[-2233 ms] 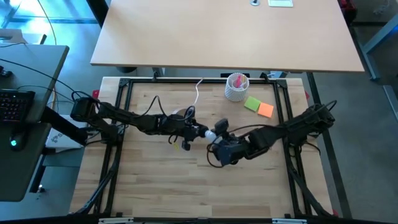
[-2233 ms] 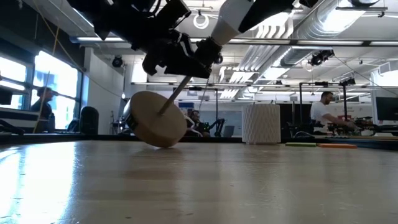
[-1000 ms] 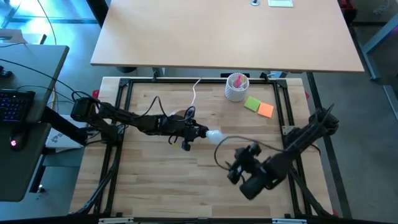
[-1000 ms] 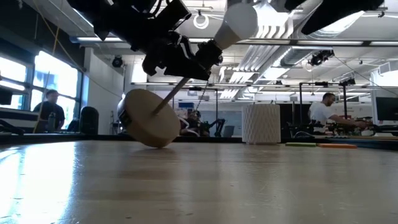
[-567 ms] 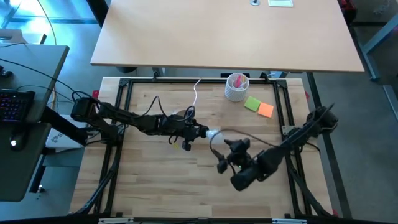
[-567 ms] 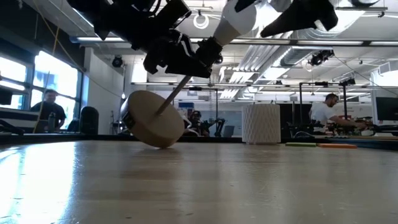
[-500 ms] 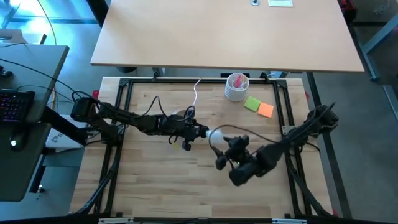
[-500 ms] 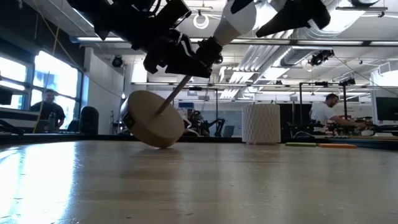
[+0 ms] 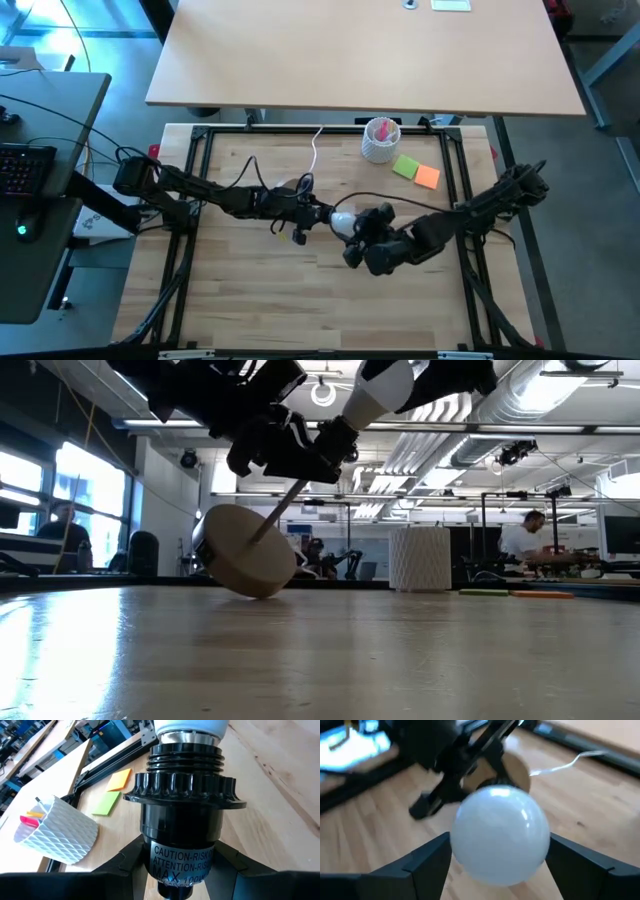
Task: Screw lightbulb
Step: Remove the white lightbulb from the desk lamp
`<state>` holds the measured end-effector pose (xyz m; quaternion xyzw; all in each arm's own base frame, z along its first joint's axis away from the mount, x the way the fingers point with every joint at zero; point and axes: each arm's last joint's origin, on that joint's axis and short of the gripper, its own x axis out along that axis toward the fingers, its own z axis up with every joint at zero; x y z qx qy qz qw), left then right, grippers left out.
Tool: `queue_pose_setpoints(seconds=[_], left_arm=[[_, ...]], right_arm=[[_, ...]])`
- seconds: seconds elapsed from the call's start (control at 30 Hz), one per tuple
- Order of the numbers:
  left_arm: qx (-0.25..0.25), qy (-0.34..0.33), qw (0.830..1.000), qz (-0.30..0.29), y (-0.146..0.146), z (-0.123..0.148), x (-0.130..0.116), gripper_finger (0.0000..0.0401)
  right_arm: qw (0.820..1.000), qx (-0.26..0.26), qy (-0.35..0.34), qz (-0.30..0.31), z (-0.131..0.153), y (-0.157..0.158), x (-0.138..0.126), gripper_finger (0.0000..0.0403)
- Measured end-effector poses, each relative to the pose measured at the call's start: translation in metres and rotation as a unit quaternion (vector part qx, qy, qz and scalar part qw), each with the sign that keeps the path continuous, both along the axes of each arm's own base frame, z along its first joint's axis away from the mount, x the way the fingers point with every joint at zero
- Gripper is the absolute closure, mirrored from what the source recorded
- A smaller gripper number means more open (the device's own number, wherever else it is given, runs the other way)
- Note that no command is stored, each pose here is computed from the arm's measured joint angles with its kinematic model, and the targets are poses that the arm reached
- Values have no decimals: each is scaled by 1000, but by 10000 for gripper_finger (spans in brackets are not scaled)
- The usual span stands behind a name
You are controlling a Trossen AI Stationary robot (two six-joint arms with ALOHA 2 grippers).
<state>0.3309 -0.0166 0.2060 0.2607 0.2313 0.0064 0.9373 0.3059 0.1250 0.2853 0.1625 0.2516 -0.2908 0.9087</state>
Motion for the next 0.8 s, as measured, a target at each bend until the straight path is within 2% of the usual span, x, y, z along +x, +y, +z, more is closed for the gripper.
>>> queue_pose_setpoints(seconds=[0.17, 0.27, 0.33, 0.43, 0.6, 0.7, 0.73, 0.77, 0.8], left_arm=[[6, 4, 1000, -2, -1, -1, 0, 265], [7, 7, 1000, -7, -2, -1, -1, 265], [3, 9, 1000, -14, -2, -1, -1, 265], [-4, 12, 1000, -24, -3, -2, -1, 265], [-9, 18, 999, -28, -2, -3, -1, 265], [-15, 19, 999, -28, -2, -3, -1, 265], [-17, 18, 999, -27, -2, -3, -1, 265], [-20, 18, 999, -26, -2, -3, -1, 265], [-20, 17, 999, -26, -2, -3, -2, 265]], right_arm=[[997, -31, 44, 50, -1, -8, 3, 141], [991, -76, 72, 89, 1, -10, 3, 152], [979, -121, 100, 128, 2, -10, 3, 154], [944, -204, 156, 205, 1, -10, 3, 155], [858, -327, 232, 320, 0, -8, 1, 157], [816, -376, 254, 357, 0, -3, -1, 157], [812, -384, 255, 358, 0, -2, -1, 157], [816, -384, 251, 352, 1, 0, -1, 157], [829, -374, 241, 338, 1, 0, -1, 156]])
